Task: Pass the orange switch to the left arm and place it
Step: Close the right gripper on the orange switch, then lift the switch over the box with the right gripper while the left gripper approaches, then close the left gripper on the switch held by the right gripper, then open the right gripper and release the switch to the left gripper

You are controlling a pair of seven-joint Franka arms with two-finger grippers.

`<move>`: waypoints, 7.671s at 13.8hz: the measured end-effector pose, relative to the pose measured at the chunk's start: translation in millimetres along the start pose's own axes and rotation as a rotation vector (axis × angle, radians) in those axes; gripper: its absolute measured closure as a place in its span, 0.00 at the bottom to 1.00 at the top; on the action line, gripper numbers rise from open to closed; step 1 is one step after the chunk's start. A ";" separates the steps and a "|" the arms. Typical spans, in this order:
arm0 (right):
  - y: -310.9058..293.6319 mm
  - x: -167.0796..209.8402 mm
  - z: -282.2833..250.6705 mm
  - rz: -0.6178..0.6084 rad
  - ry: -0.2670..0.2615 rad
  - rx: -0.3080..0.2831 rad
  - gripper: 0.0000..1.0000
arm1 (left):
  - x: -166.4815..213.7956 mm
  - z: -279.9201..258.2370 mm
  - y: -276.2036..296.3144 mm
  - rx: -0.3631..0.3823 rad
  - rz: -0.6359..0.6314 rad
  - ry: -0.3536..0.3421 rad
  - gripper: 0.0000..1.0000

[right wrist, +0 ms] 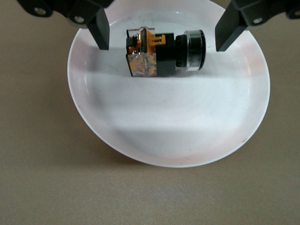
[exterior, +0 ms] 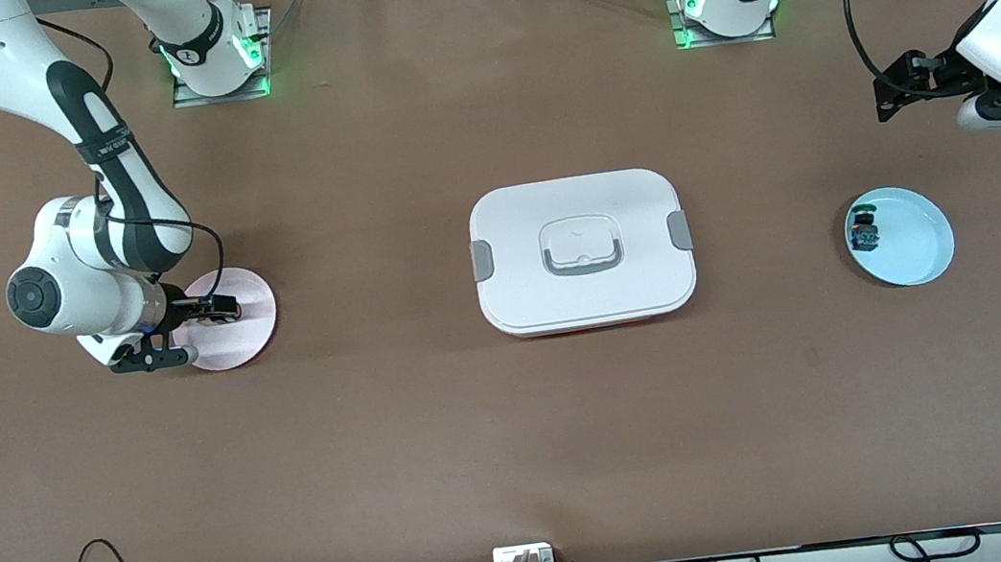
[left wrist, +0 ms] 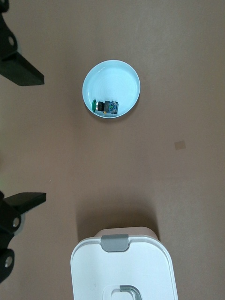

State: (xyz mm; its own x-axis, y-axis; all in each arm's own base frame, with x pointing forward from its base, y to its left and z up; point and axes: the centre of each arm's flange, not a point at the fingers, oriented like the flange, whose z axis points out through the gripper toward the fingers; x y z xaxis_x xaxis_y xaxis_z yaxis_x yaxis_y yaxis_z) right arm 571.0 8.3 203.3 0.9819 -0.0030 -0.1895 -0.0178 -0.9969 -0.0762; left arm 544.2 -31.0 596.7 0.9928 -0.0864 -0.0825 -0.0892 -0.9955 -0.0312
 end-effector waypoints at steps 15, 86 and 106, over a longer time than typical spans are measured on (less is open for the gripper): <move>-0.3 1.8 20.2 0.005 -0.006 0.023 0.00 | 0.0 0.0 0.0 0.000 0.000 0.000 0.00; -460.4 -107.6 -221.4 -1.245 0.968 1.204 0.28 | 26.6 116.2 234.6 -1.557 -0.037 -0.283 0.11; -454.8 -98.5 -218.4 -1.200 0.997 1.150 0.28 | 27.3 117.7 231.6 -1.552 -0.050 -0.267 0.63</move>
State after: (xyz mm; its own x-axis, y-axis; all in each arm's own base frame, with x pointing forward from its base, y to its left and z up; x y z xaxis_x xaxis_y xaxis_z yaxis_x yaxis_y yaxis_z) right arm 523.6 444.9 470.4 0.3045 0.0851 0.9487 0.9520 0.0064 -0.3061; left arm 541.2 -259.4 470.0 0.9351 -0.2114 -0.2844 0.2737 -0.0788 0.9586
